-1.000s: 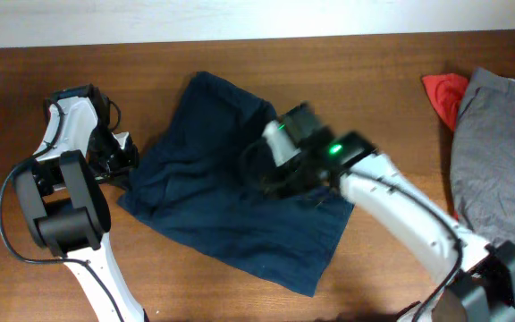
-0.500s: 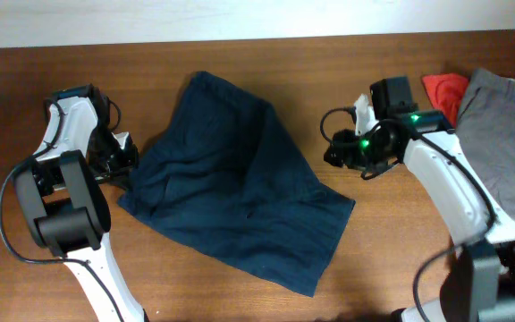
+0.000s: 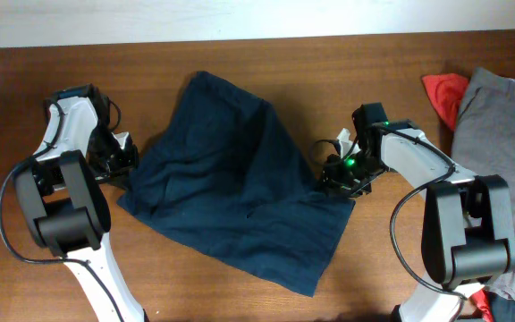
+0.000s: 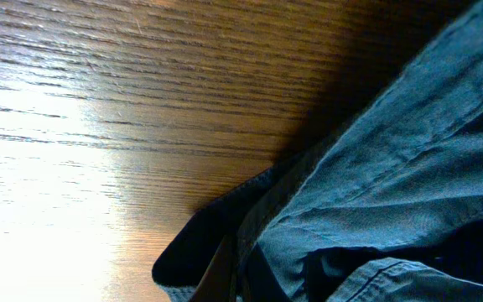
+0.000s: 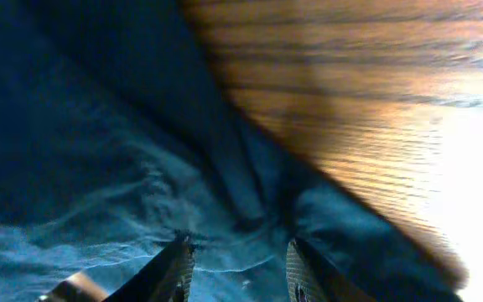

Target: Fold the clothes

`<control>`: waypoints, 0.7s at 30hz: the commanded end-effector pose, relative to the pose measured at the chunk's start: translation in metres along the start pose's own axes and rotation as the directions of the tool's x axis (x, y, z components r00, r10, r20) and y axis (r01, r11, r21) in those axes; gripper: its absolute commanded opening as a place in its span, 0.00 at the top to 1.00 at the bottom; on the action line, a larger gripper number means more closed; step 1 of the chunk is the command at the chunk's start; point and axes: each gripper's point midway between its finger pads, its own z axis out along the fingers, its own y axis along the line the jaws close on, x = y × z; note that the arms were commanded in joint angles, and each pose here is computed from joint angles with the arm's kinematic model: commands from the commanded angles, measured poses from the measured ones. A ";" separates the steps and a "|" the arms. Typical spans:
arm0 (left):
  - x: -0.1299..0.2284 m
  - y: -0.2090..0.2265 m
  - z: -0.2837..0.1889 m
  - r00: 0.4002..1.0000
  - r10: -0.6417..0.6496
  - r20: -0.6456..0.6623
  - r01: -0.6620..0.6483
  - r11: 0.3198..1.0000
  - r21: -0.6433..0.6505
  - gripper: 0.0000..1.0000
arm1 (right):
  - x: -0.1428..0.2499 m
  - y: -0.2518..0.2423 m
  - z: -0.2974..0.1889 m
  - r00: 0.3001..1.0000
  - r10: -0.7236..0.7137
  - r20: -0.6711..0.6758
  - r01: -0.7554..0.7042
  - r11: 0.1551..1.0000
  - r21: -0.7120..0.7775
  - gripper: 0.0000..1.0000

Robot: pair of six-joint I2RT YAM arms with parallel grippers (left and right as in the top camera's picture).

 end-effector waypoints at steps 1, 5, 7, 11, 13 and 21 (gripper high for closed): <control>-0.001 0.001 0.002 1.000 -0.006 -0.007 0.006 1.000 0.010 0.99 | 0.006 0.005 0.005 1.000 -0.008 -0.029 0.006 0.999 -0.049 0.57; -0.001 0.001 0.002 1.000 -0.006 -0.007 0.006 1.000 0.010 0.99 | 0.010 0.000 0.011 0.999 -0.004 -0.034 0.003 0.999 -0.048 0.56; -0.001 0.001 0.002 1.000 -0.006 -0.007 0.006 1.000 0.010 0.99 | 0.013 -0.003 0.016 0.999 0.004 -0.035 -0.005 0.999 -0.048 0.56; 0.000 0.001 0.002 1.000 -0.006 -0.010 0.006 1.000 0.010 0.99 | 0.012 -0.002 0.019 1.000 -0.004 -0.026 0.002 0.998 -0.066 0.70; 0.000 0.001 0.002 1.000 -0.006 -0.010 0.006 1.000 0.010 0.99 | 0.006 0.003 0.016 1.000 -0.021 0.002 0.021 0.996 -0.087 0.79; 0.000 0.001 0.002 1.000 -0.006 -0.011 0.006 1.000 0.010 0.99 | -0.024 0.022 -0.019 0.987 -0.084 0.136 0.096 0.992 -0.081 0.96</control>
